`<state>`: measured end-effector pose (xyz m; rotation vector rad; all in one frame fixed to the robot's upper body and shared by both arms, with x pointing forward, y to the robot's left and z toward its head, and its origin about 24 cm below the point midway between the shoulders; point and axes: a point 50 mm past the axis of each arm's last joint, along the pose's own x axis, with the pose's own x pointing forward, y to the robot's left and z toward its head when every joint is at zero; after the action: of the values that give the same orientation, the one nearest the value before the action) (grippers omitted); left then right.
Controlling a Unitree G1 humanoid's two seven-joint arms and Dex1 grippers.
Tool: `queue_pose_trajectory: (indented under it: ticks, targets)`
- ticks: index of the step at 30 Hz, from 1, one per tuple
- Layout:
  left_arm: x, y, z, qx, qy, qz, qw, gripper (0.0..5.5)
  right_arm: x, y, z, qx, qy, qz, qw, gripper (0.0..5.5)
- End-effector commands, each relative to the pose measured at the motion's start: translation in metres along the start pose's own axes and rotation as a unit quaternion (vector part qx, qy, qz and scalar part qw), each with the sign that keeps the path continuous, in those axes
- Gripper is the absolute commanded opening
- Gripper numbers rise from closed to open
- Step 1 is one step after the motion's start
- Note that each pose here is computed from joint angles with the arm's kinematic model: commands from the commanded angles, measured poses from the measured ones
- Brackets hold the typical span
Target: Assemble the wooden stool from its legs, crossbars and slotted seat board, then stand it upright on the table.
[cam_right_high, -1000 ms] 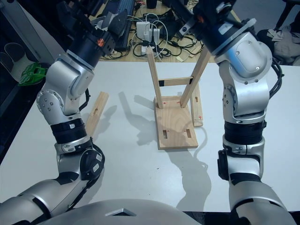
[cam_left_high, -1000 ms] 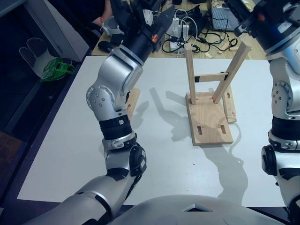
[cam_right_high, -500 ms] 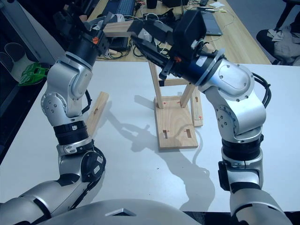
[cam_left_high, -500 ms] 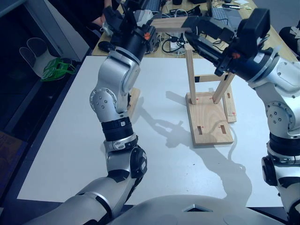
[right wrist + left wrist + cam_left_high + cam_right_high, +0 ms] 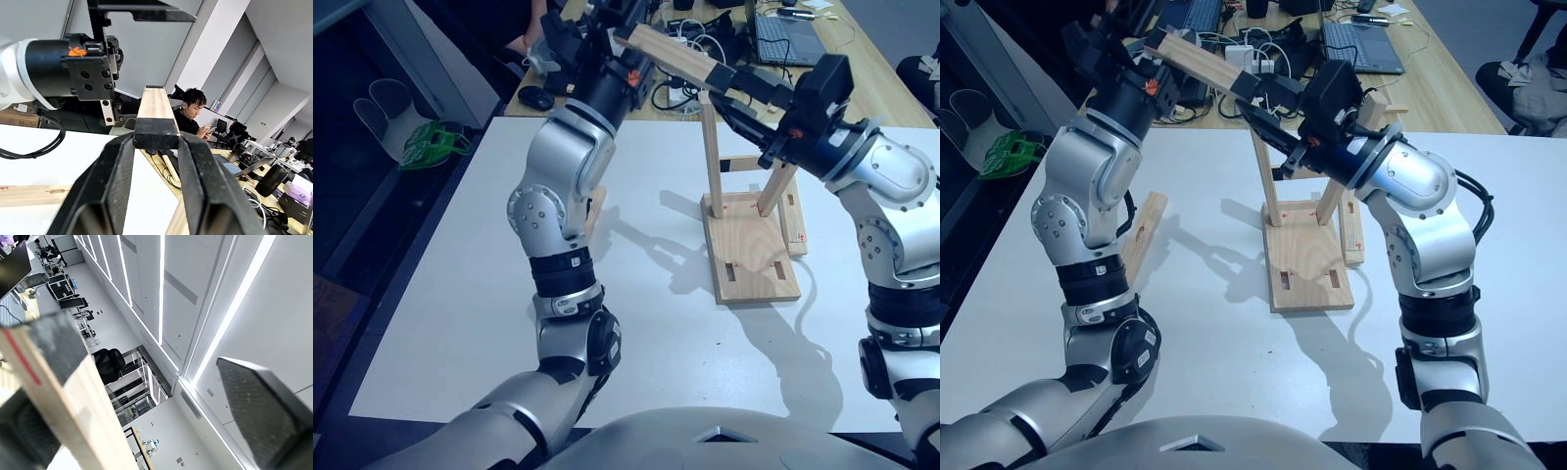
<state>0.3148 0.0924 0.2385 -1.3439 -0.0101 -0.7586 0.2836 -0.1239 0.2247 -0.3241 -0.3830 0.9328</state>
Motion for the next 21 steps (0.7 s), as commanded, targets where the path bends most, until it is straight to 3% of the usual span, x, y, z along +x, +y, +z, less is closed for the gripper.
queue_pose_trajectory:
  ticks: [1, 21]
  targets:
    - [0.0, 0.001, 0.0, 0.017, -0.009, 0.019, 1.0, 4.01, 0.003, 0.0, 0.001, -0.007, -0.003, 0.005, 1.0, 1.26]
    - [-0.003, 0.012, 0.005, 0.039, -0.027, 0.048, 0.998, 0.8, 0.005, -0.002, 0.002, -0.012, -0.006, -0.003, 1.0, 1.26]
